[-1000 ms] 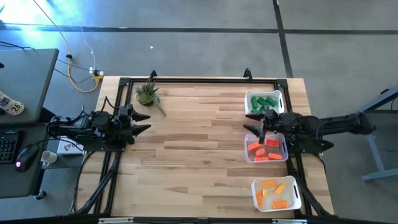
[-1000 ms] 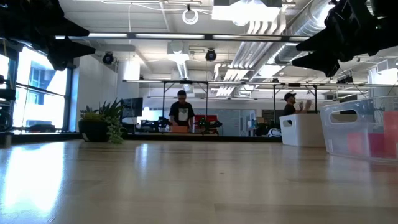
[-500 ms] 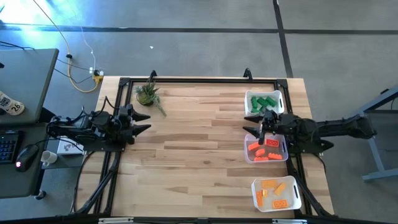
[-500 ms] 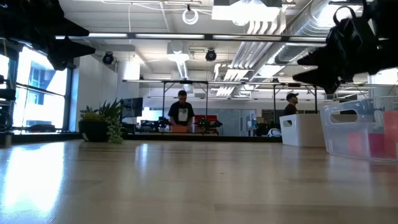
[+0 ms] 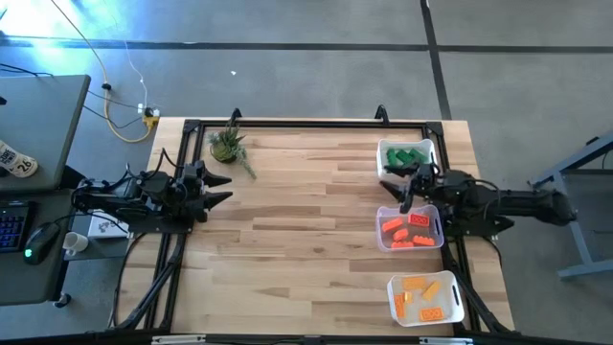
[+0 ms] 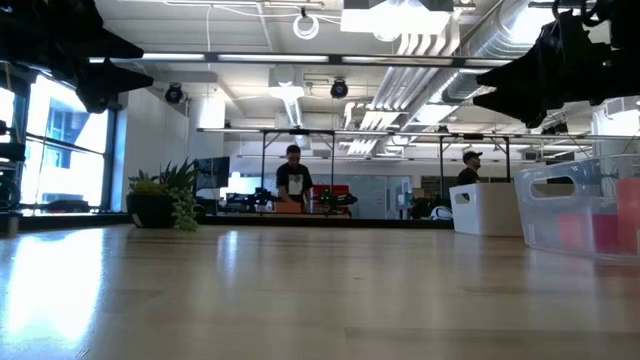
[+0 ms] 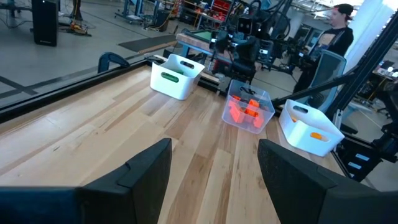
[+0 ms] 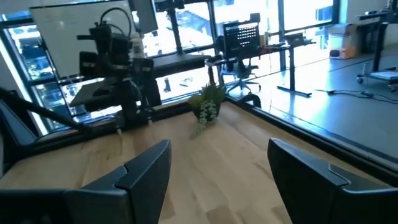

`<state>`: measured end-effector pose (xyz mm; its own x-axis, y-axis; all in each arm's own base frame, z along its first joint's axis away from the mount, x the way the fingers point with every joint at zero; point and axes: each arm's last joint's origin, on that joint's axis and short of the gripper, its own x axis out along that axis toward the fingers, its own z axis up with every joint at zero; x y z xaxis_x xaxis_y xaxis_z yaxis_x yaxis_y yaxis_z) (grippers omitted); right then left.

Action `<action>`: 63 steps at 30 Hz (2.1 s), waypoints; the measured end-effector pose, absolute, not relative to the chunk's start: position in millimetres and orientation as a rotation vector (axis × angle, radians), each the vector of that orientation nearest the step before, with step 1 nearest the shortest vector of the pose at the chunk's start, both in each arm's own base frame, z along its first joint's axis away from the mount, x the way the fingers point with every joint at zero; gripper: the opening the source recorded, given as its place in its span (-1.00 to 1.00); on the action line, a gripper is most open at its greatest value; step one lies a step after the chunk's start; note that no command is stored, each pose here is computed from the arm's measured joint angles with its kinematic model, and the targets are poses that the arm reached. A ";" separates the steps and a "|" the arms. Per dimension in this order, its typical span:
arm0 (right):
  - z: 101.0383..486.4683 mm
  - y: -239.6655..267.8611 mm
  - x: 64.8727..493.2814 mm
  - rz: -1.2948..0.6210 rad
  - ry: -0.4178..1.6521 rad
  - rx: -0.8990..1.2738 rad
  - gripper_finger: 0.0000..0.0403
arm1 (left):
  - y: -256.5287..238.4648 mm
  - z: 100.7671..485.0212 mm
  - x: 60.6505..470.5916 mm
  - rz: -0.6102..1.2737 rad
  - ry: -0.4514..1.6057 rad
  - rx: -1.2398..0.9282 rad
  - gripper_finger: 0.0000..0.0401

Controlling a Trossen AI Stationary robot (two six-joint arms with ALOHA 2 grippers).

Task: Sort & place blocks by color
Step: Return to Home Position

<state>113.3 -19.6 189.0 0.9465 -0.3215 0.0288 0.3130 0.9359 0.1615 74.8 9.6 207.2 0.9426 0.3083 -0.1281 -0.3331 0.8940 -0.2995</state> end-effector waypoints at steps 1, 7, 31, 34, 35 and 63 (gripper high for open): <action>189.1 -20.2 111.1 -0.328 -0.058 0.156 0.26 | 9.6 207.2 74.8 0.333 0.078 -0.324 0.14; 192.5 -21.4 100.7 -0.308 -0.107 0.172 0.26 | 9.6 207.2 74.8 0.333 0.078 -0.323 0.14; 170.0 -24.2 91.3 -0.453 0.077 0.255 0.26 | 9.6 207.2 74.8 0.333 0.078 -0.324 0.14; 169.9 -24.2 91.3 -0.452 0.079 0.253 0.26 | 9.6 207.2 74.8 0.333 0.078 -0.324 0.14; 169.9 -24.2 91.3 -0.451 0.079 0.253 0.26 | 9.6 207.2 74.8 0.333 0.078 -0.324 0.14; 169.9 -24.2 91.3 -0.451 0.080 0.252 0.27 | 9.6 207.2 74.8 0.333 0.078 -0.324 0.14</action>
